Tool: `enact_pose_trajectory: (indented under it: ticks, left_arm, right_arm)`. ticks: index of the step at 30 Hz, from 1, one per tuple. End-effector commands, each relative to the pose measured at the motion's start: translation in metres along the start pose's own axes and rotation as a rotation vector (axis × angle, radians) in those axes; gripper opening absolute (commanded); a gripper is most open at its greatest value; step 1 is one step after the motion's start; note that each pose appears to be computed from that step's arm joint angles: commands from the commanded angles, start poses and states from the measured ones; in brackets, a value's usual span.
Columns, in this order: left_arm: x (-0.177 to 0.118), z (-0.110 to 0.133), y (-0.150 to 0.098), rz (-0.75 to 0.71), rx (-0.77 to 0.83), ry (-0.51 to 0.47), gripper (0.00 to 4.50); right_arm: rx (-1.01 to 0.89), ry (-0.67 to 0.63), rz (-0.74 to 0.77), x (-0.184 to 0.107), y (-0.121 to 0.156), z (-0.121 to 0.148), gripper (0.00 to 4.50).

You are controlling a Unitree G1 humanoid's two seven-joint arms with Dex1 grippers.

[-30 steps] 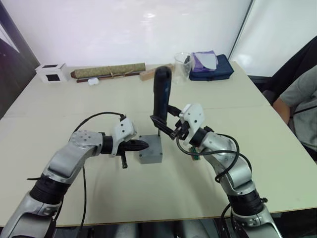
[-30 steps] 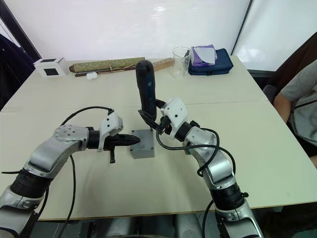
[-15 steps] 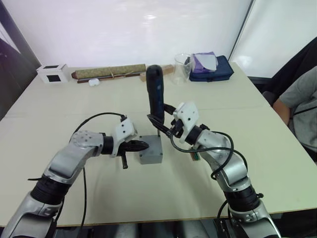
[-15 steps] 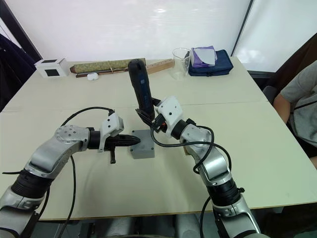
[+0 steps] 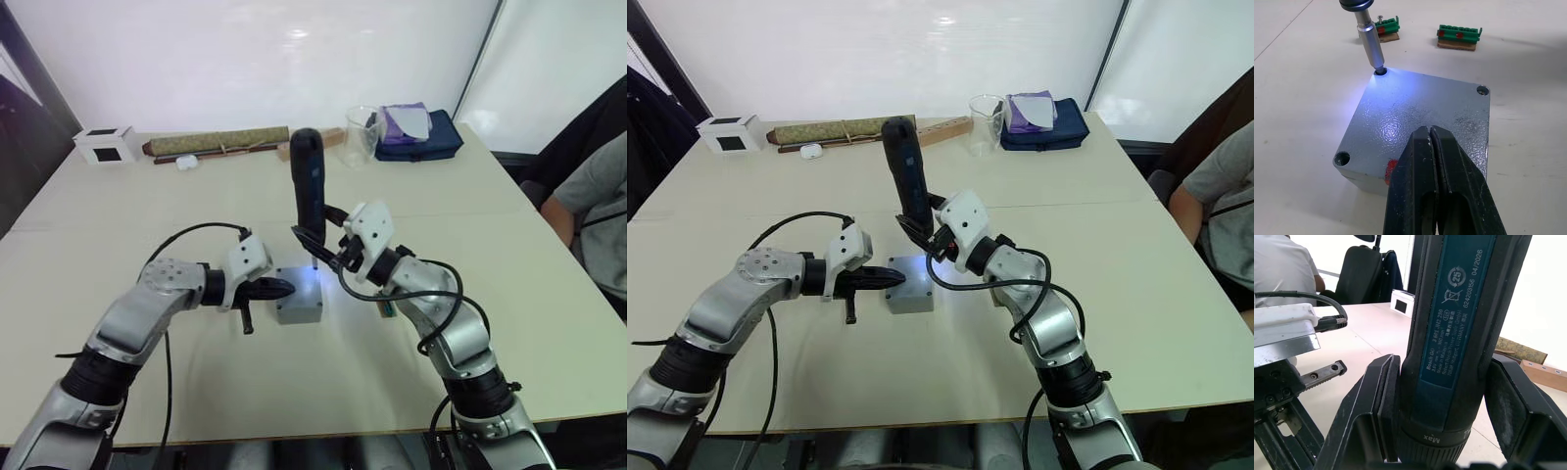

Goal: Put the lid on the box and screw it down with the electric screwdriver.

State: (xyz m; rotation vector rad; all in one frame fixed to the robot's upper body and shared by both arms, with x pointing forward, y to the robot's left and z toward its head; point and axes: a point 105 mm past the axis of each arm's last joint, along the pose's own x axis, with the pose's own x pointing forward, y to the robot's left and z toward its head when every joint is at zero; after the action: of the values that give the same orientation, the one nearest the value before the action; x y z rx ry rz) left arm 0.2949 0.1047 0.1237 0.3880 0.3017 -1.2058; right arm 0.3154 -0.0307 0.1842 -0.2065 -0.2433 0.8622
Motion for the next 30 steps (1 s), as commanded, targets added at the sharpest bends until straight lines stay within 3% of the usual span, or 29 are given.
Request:
enact_pose_trajectory:
  ticks: [1,12,18,19,22,25,27,30]
  left_arm:
    - [0.004,-0.014,-0.005,-0.021,-0.031,0.052,0.0]
    - [0.006,-0.014,-0.004,-0.018,-0.031,0.047,0.0]
    - [0.005,-0.013,-0.004,-0.021,-0.048,0.029,0.0]
    - [0.004,-0.011,-0.001,-0.008,-0.053,0.011,0.0]
    - [0.001,-0.001,0.004,0.023,-0.088,-0.068,0.0]
    - [-0.004,0.019,0.012,0.087,-0.081,-0.195,0.0]
    - [-0.012,0.031,0.014,0.102,-0.065,-0.272,0.0]
    - [-0.019,0.039,0.013,0.047,-0.129,-0.3,0.0]
  right_arm:
    - [0.075,0.166,-0.006,-0.007,0.001,-0.044,2.16]
    - [0.068,0.142,-0.014,-0.007,-0.004,-0.037,2.16]
    - [0.008,-0.026,0.0,-0.007,-0.021,0.028,2.16]
    - [-0.004,-0.072,-0.026,-0.006,-0.033,0.054,2.16]
    - [-0.012,-0.167,-0.055,-0.01,-0.049,0.107,2.16]
    - [0.037,-0.217,-0.097,-0.02,-0.067,0.14,2.16]
    - [0.083,-0.187,-0.158,-0.031,-0.087,0.151,2.16]
    - [0.214,-0.023,-0.174,-0.045,-0.102,0.138,2.16]
